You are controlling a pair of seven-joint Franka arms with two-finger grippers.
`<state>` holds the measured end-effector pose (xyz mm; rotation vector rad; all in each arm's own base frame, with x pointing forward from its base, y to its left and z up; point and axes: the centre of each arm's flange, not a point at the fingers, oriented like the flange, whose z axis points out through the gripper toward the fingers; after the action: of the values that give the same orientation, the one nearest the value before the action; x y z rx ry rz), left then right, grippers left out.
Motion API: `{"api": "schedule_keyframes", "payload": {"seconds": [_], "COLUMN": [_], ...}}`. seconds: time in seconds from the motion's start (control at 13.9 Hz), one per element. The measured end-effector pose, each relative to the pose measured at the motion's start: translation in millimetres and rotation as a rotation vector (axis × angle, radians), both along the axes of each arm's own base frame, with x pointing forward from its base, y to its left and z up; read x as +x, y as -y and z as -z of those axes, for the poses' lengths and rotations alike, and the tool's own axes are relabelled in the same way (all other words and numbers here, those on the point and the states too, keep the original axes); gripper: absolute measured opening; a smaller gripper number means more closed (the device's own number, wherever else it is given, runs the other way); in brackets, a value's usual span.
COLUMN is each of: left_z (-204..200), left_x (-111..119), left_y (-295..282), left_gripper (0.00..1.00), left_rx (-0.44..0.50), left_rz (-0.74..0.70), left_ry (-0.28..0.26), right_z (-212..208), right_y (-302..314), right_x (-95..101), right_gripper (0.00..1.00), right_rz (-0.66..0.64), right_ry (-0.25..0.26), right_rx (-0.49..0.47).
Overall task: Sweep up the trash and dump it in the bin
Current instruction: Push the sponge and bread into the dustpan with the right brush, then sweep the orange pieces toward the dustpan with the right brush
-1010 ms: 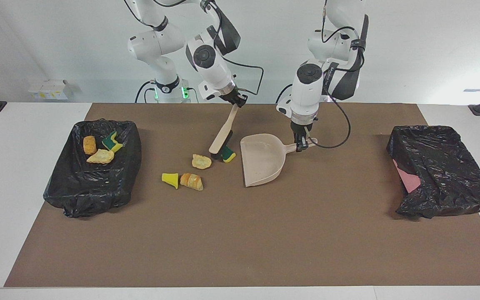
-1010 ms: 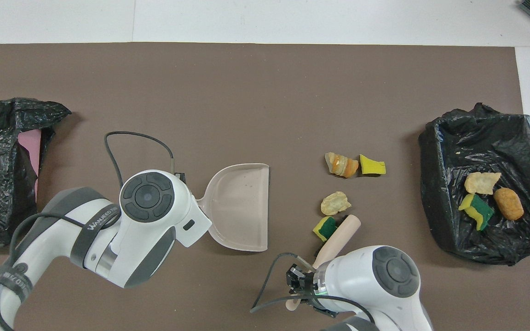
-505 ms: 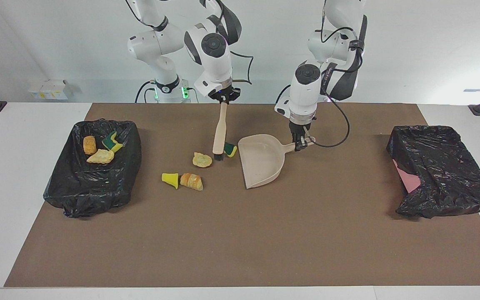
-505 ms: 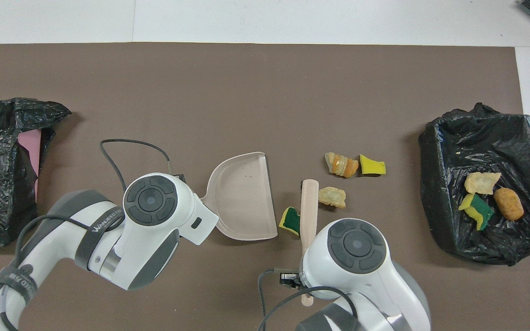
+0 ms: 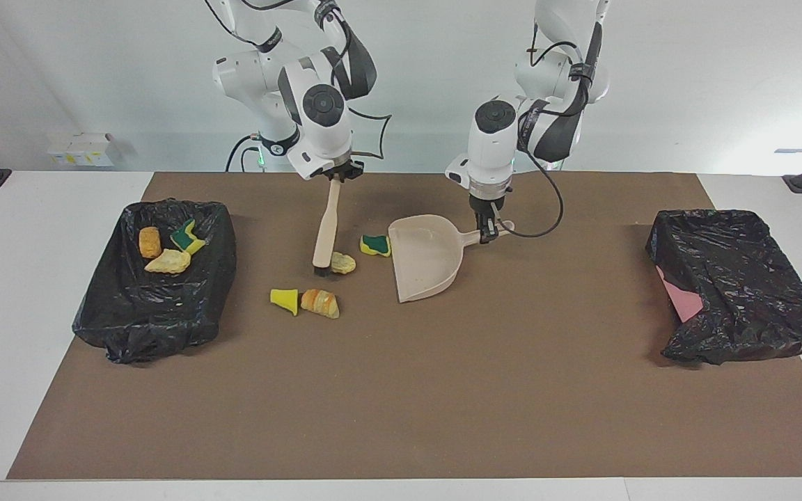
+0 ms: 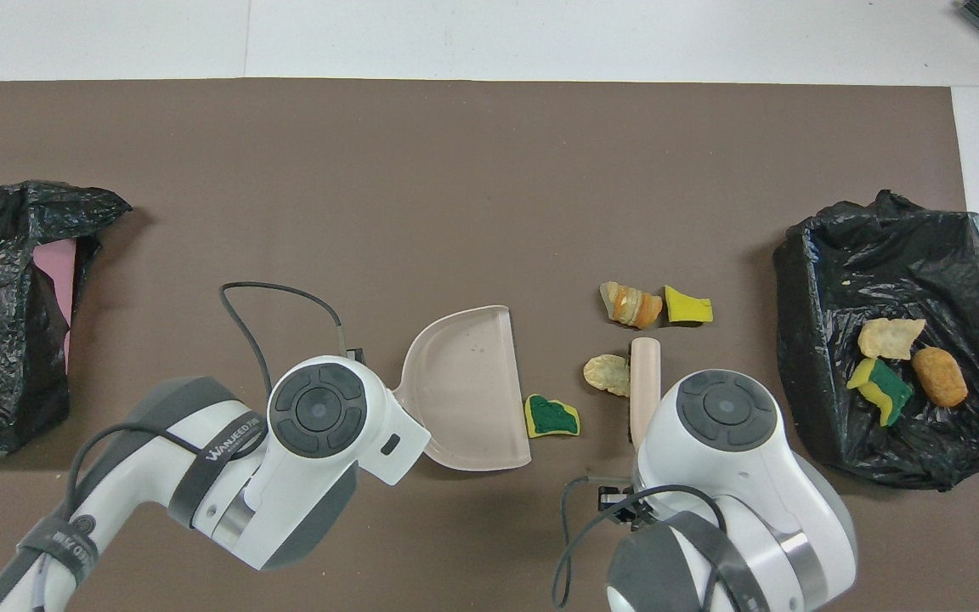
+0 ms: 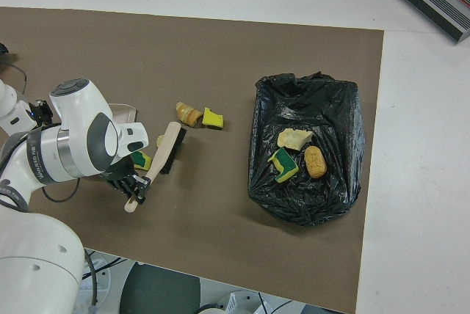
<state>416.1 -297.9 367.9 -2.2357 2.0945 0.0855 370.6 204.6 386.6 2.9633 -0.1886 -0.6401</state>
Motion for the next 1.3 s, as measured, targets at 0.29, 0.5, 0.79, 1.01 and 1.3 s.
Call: {"api": "schedule_keyframes", "payload": {"seconds": [0.29, 0.5, 0.79, 1.01, 1.3], "left_z": [-1.6, -0.7, 9.6, 10.4, 10.3], "left_x": [-16.1, -20.3, -24.7, -24.4, -22.5], "left_y": [8.2, 8.7, 9.9, 10.1, 11.8], "left_gripper": [0.33, 0.33, 0.33, 0.33, 0.33], "left_rx": [0.002, 0.004, 0.013, 0.01, -0.008], "left_rz": [-0.054, -0.075, -0.071, -0.071, -0.058], "left_ry": [0.008, 0.008, -0.005, -0.002, 0.015], "right_z": [9.0, 24.0, 25.9, 29.7, 6.2], "right_y": [26.8, 33.4, -3.2, -66.4, -96.8], "right_x": [-7.7, -8.0, -23.3, -54.0, -46.5], "right_gripper": [0.26, 0.26, 0.26, 0.26, 0.26], "right_rz": [-0.055, -0.135, -0.252, -0.356, -0.345], "right_ry": [0.013, 0.031, 0.025, 0.051, 0.059], "right_rx": [0.007, 0.056, 0.159, 0.224, 0.246]}}
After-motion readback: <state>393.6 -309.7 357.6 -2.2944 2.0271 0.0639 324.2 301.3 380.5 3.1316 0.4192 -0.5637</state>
